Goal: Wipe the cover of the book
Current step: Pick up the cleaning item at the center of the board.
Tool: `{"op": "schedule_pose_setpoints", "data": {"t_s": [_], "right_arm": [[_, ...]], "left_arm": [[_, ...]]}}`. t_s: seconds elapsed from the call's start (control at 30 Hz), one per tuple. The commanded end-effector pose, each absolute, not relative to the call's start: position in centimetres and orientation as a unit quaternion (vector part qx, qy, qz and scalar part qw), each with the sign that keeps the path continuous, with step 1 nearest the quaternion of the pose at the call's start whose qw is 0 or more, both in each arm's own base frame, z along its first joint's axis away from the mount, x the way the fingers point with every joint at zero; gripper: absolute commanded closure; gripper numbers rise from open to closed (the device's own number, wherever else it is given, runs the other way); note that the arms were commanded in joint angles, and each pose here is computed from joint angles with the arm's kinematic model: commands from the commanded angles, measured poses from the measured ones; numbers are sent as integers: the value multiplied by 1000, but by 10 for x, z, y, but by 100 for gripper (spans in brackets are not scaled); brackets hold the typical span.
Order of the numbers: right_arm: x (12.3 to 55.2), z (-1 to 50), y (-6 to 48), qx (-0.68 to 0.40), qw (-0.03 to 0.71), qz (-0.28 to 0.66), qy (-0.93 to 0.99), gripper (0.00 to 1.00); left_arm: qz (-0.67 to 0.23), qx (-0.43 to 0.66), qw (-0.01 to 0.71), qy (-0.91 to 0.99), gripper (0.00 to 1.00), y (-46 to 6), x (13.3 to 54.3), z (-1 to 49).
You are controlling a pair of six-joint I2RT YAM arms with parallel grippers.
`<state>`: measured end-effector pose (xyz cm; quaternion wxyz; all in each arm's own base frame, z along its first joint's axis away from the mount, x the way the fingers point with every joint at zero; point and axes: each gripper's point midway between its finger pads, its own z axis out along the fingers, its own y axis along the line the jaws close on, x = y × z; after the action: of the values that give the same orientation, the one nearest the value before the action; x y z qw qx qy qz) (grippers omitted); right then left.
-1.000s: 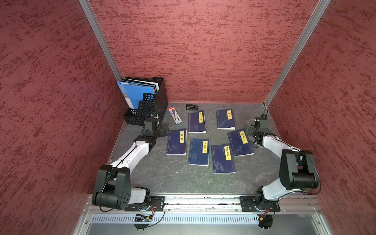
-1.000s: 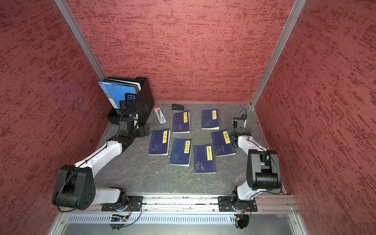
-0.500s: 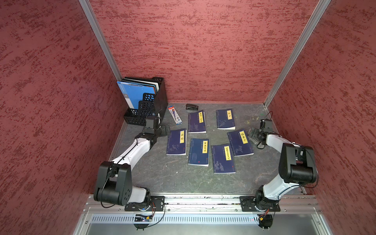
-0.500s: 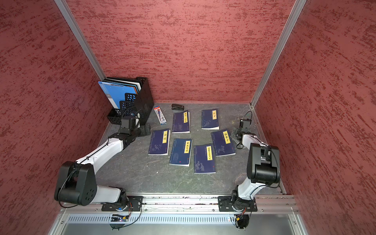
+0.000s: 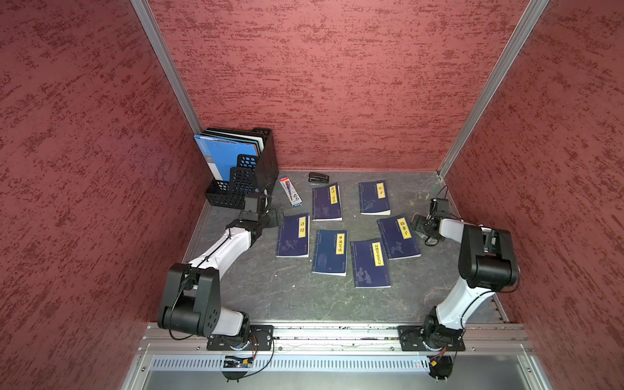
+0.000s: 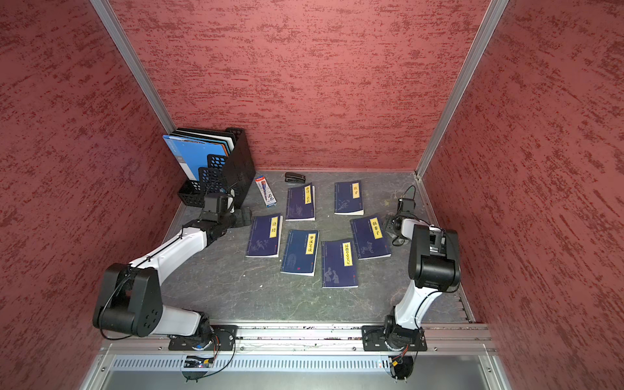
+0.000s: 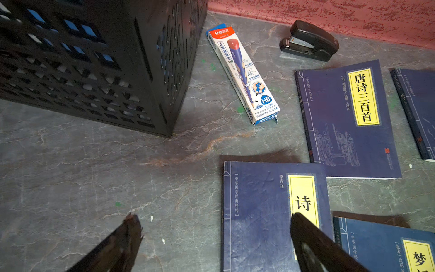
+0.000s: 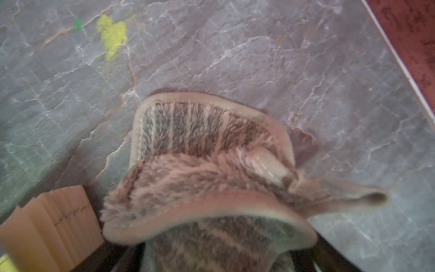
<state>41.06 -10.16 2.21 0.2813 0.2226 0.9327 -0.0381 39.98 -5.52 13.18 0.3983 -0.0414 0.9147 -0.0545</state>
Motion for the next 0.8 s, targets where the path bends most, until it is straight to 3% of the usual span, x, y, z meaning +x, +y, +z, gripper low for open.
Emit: {"op": "schedule_pose_setpoints", "data": {"t_s": [0.0,0.2,0.47,0.77], "right_arm": [[407,16,-109,227,264,-51,936,25],[408,20,-111,229,269,-58,934,56],[414,67,-117,238,330,-64,911,79],[422,139,-79,195,400,-13,895,87]], "left_arm": [[-58,-39,401,913,0,-59,404,137],[-58,-38,396,916,0,-61,403,134],[-60,-43,387,919,0,-62,399,134],[-72,-56,382,920,0,-65,396,140]]}}
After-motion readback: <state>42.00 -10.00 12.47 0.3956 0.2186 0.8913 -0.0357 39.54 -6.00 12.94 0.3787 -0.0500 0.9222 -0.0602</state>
